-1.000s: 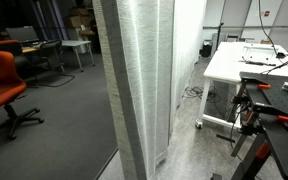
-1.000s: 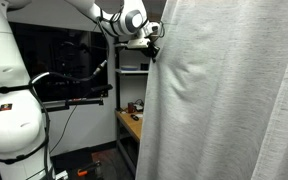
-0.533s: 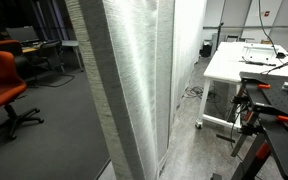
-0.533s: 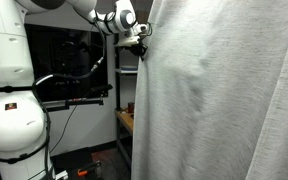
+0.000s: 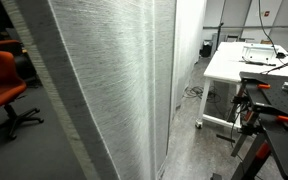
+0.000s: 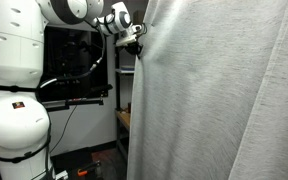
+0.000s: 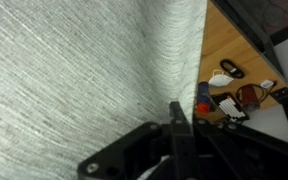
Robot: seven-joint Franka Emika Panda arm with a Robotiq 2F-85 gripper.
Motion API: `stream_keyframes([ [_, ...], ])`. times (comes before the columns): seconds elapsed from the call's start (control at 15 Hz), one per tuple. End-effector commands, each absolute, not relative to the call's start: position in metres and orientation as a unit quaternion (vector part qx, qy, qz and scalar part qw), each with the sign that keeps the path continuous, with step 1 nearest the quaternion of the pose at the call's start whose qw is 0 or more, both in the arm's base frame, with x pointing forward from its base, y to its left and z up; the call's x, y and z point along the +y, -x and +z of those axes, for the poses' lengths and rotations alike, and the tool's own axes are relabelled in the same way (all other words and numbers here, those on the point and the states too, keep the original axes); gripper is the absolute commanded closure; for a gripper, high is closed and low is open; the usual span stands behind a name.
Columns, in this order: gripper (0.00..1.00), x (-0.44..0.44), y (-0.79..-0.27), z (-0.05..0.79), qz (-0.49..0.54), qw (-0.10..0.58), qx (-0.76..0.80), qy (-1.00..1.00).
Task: Slide the curtain to the left
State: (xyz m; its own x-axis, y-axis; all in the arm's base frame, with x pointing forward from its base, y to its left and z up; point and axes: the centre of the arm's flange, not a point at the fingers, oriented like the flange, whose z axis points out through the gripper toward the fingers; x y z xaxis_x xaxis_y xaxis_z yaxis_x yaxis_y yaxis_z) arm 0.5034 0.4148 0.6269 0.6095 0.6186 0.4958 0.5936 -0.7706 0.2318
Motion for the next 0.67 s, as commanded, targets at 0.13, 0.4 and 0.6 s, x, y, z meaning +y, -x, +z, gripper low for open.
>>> stream_keyframes([
  [0.13,0.99,0.471,-0.515,0.627,0.281,0.054,0.391,-0.875],
  [0.4,0.99,0.485,-0.506,0.622,0.276,0.065,0.421,-0.862],
  [0.6,0.99,0.494,-0.498,0.619,0.274,0.067,0.442,-0.852],
])
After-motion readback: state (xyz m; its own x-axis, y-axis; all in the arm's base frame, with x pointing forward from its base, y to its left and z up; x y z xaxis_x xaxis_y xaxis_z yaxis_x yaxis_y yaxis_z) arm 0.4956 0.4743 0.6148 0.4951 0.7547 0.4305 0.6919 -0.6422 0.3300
